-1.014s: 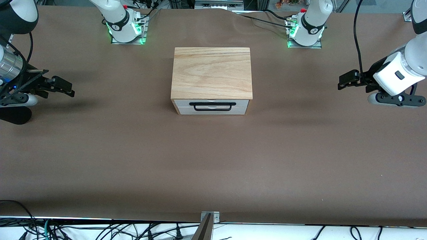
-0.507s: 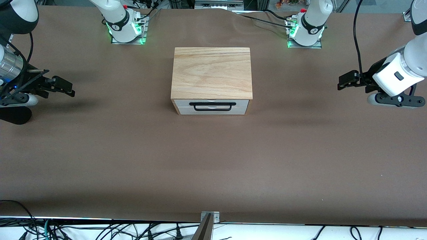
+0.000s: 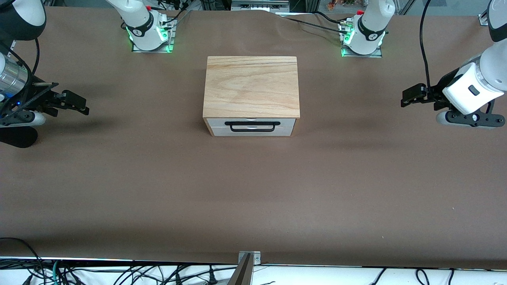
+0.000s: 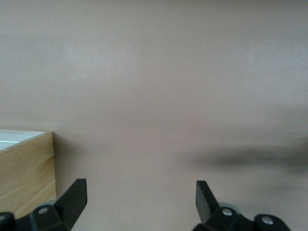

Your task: Pull top drawer with both arms simultaneously

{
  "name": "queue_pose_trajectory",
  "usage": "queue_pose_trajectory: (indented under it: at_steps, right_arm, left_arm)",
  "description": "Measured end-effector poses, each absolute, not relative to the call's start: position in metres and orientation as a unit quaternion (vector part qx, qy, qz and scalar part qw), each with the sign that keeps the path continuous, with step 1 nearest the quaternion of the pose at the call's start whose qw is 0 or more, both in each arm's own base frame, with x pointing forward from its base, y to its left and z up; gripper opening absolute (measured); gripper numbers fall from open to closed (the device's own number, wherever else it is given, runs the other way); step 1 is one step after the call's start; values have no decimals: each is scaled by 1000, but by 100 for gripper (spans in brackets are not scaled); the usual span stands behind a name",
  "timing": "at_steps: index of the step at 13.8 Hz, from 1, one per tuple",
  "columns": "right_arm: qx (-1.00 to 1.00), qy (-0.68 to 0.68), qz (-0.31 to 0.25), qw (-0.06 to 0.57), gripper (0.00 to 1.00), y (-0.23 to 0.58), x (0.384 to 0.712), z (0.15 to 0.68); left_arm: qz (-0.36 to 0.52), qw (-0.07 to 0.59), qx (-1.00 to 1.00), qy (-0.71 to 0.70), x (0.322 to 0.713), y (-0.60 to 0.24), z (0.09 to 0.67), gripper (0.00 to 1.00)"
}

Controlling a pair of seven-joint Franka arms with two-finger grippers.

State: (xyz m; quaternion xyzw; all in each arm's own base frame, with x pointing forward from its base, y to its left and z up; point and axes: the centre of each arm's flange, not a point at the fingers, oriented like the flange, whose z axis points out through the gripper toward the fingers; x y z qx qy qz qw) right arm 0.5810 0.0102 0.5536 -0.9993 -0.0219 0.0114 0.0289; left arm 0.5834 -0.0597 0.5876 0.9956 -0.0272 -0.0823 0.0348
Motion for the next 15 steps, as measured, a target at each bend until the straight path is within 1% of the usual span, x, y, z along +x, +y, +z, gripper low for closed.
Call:
queue_pose_trajectory:
  at_steps: [12, 15]
  right_arm:
    - [-999, -30, 12, 29, 100, 18, 581, 553]
    - [-998, -46, 30, 29, 100, 37, 577, 550]
  left_arm:
    - [-83, 35, 996, -28, 583, -61, 587, 100]
    - [-87, 45, 995, -31, 585, -66, 583, 100]
